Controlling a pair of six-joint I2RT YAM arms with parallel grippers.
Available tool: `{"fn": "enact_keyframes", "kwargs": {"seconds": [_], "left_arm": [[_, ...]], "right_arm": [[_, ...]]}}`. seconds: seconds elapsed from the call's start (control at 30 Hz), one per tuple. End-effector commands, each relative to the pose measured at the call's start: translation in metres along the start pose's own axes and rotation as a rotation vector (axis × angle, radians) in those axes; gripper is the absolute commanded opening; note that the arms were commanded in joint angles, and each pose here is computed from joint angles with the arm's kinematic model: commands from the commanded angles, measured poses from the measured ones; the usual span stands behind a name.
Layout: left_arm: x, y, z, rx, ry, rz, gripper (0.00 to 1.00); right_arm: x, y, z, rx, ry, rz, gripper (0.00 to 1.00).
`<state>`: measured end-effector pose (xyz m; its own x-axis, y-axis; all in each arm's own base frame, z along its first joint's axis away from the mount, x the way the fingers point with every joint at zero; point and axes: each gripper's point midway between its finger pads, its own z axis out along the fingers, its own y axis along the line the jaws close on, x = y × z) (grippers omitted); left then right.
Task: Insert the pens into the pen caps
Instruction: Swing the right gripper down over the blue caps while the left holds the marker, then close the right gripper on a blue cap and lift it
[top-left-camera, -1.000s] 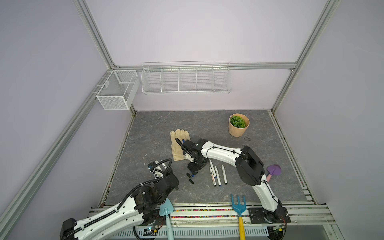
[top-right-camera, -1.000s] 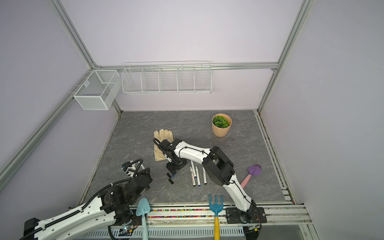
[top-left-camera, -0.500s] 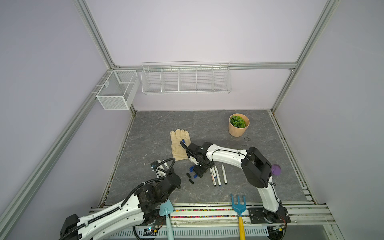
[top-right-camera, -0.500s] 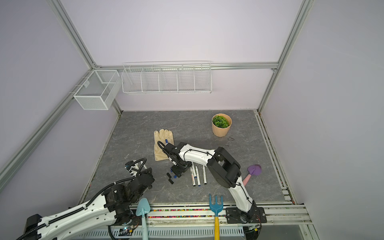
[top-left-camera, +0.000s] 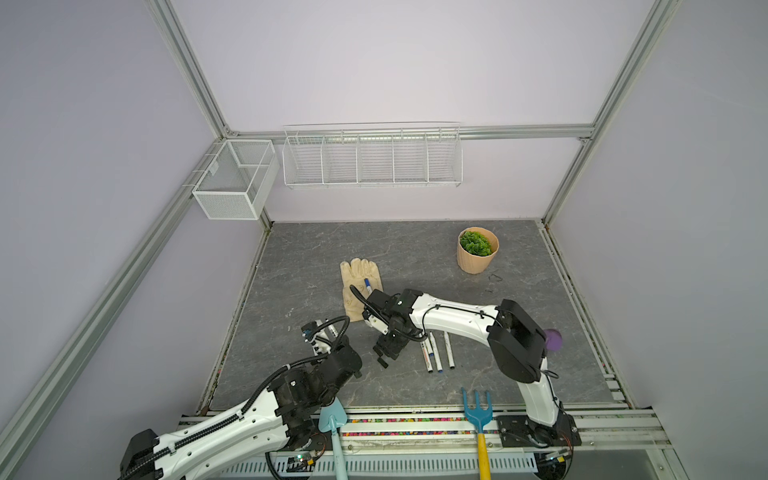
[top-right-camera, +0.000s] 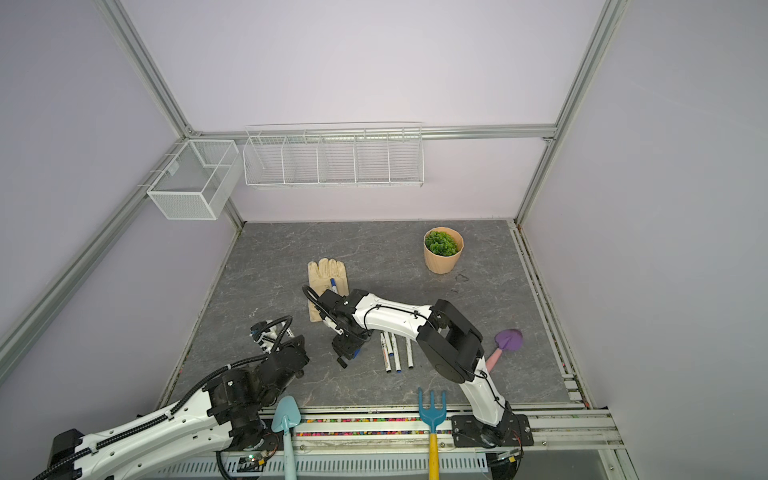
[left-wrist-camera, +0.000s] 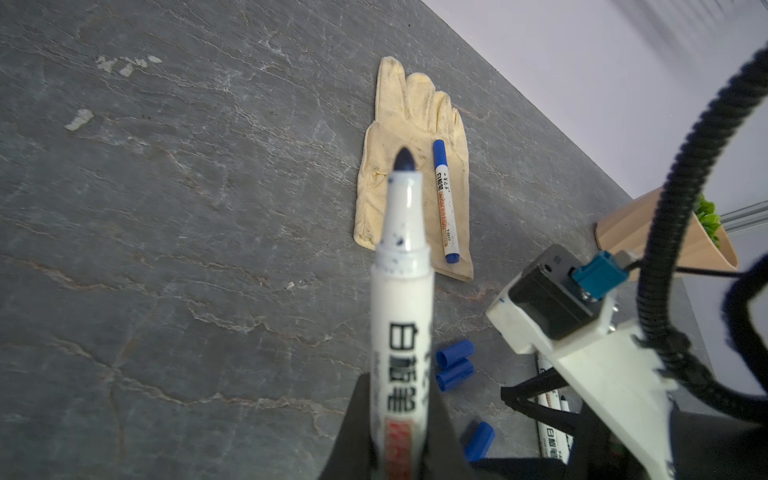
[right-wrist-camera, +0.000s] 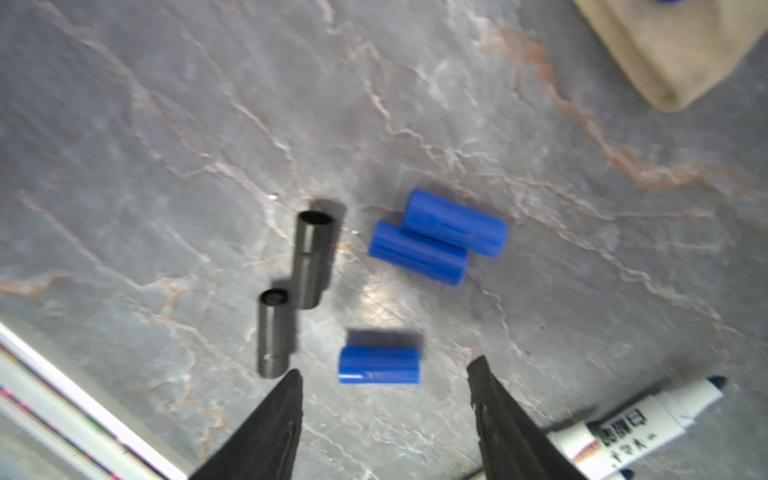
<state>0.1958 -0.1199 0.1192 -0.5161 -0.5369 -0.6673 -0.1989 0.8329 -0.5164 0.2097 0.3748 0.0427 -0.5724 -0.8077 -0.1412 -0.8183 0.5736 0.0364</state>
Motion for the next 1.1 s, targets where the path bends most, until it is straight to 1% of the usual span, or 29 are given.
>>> {"fn": "enact_keyframes", "kwargs": {"seconds": [0.0, 0.13, 0.4, 0.67, 1.07], "left_arm": [[-0.006, -0.005, -0.003, 0.009, -0.014, -0.014, 0.0], [-0.004, -0.006, -0.001, 0.009, -0.008, -0.008, 0.0], [-0.004, -0.009, -0.001, 0.011, -0.003, 0.007, 0.0], [-0.003, -0.009, -0.001, 0.016, -0.001, 0.004, 0.0], [-0.002, -0.011, 0.0, 0.022, 0.003, 0.004, 0.0]], "right_arm": [[0.014, -0.014, 0.007, 0.072, 0.054, -0.009, 0.67], [0.018, -0.017, 0.01, 0.085, 0.061, 0.001, 0.67], [0.007, -0.009, 0.004, 0.043, 0.014, -0.008, 0.67], [0.013, -0.009, 0.02, 0.057, 0.065, -0.022, 0.67], [0.026, -0.018, 0.025, 0.108, 0.106, -0.002, 0.67]]}}
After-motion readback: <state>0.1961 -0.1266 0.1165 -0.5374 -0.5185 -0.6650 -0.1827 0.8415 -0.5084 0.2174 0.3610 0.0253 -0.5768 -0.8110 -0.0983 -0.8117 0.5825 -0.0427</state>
